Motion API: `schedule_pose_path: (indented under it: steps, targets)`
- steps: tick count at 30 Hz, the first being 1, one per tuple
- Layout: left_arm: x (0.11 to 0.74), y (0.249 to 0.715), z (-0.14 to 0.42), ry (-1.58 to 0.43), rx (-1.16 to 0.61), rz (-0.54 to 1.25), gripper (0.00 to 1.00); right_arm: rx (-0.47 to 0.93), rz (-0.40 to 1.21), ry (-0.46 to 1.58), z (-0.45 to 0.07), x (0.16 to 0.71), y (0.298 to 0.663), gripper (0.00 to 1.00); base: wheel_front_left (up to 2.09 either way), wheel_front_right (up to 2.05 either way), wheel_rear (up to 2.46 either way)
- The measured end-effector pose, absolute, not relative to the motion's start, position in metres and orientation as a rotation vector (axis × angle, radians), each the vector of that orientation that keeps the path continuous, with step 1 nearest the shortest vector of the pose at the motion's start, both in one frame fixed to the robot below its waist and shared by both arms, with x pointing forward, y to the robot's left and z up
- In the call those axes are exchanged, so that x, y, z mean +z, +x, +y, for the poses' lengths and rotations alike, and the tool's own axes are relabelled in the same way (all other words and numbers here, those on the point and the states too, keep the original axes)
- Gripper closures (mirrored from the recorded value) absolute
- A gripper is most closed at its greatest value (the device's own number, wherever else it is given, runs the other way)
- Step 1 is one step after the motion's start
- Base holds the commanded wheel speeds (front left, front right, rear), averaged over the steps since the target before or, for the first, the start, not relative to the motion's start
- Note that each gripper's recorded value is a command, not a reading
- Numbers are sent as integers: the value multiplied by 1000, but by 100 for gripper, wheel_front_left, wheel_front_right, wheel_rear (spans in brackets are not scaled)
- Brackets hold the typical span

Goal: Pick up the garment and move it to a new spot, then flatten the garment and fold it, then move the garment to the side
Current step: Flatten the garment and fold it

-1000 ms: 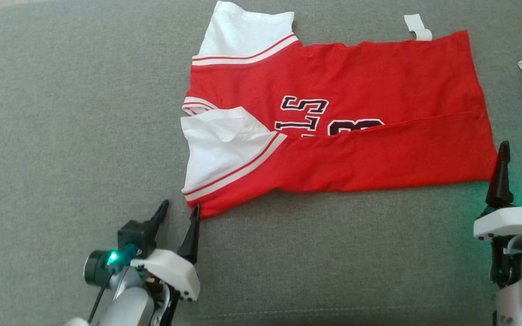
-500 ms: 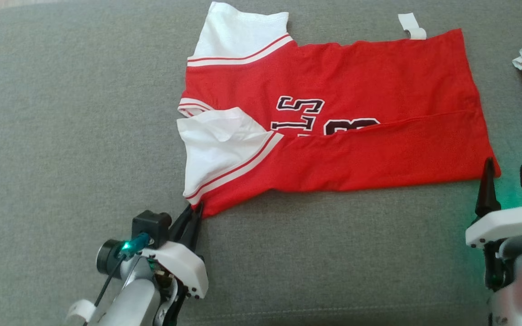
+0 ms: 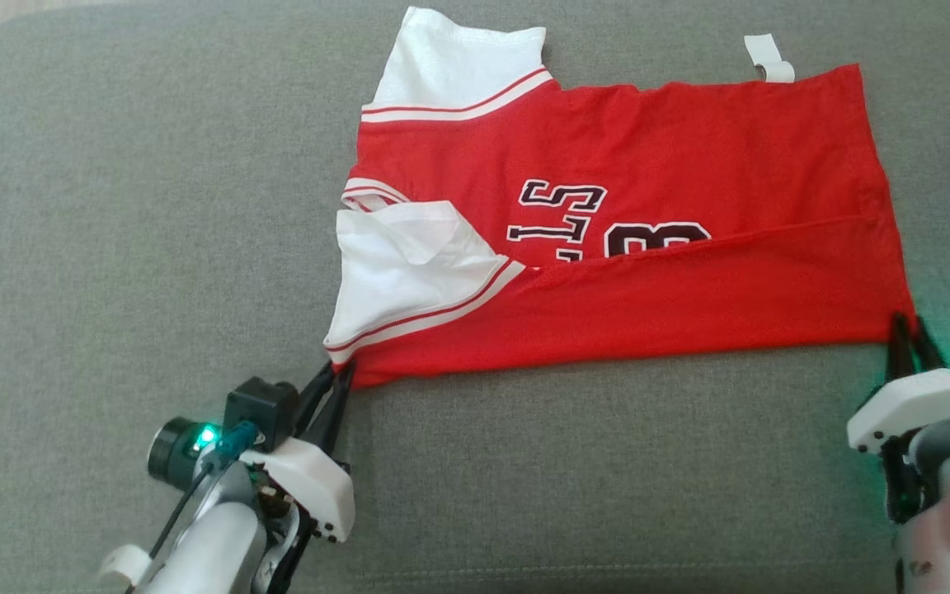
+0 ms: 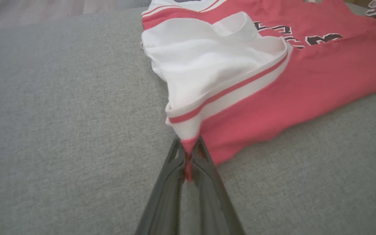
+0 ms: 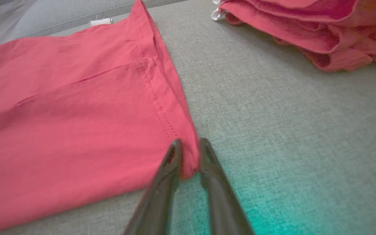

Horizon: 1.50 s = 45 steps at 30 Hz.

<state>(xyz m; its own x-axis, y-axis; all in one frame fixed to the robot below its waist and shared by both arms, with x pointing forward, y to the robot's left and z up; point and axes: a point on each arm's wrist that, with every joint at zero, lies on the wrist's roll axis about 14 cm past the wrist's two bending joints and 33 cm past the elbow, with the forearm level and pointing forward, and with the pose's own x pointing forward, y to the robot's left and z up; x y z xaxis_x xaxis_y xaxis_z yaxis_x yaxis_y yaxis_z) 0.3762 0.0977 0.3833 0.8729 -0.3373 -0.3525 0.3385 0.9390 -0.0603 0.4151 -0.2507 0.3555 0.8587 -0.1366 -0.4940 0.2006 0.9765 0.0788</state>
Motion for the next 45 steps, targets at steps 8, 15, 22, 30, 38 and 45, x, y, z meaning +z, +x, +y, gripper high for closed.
schedule_pose_path:
  steps: [8, 15, 22, 30, 38, 45]
  targets:
    - [400, 377, 105, 32, -352, 325, 100, -161, 461, 156, -247, 369, 417, 100, 0, 0, 0]
    - [399, 344, 116, 8, -298, 357, 100, -143, 432, 157, -248, 378, 406, 100, 0, 0, 0]
    - [400, 315, 130, -20, -229, 373, 100, -110, 476, 133, -240, 370, 387, 100, 0, 0, 0]
    - [399, 298, 133, -28, -203, 378, 100, -114, 512, 117, -242, 371, 348, 100, 0, 0, 0]
    - [393, 288, 119, -29, -272, 423, 100, -132, 537, 115, -244, 378, 322, 100, 0, 0, 0]
    - [387, 286, 115, -11, -304, 462, 100, -160, 562, 93, -252, 376, 308, 100, 0, 0, 0]
